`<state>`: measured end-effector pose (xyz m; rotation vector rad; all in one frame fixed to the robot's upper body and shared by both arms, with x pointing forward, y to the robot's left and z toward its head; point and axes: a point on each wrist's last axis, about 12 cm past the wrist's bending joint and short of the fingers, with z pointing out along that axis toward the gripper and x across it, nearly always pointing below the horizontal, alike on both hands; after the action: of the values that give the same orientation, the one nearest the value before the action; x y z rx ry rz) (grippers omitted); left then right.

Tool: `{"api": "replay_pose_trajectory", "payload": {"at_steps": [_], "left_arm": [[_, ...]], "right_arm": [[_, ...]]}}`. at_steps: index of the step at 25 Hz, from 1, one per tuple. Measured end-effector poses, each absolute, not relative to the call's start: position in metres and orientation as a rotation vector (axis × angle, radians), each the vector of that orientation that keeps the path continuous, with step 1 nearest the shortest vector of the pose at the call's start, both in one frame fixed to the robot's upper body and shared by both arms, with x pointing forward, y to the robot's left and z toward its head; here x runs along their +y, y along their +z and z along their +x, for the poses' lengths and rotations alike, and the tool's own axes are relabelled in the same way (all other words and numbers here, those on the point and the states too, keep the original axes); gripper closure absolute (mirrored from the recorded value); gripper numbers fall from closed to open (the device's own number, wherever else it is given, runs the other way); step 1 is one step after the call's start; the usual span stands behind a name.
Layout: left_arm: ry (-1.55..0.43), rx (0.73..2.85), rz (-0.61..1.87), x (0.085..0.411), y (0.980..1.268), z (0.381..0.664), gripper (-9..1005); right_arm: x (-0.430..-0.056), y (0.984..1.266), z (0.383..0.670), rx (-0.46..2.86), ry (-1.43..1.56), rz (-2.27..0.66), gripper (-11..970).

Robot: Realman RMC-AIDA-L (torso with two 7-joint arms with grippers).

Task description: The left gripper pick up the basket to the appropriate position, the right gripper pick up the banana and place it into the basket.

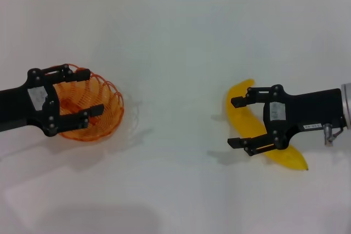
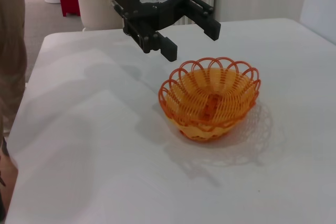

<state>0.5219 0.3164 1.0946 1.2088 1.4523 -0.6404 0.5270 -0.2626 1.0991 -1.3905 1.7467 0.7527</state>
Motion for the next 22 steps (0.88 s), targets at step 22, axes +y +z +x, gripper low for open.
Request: {"api": "replay_pose_trajectory", "payload": {"at_steps": [22], "left_arm": [[-0.598,1.852,0.660,0.365,1.134,0.556,275]], "right_arm": [[-0.263,1.098,0.528,1.754,0.747,-1.379,71]]}}
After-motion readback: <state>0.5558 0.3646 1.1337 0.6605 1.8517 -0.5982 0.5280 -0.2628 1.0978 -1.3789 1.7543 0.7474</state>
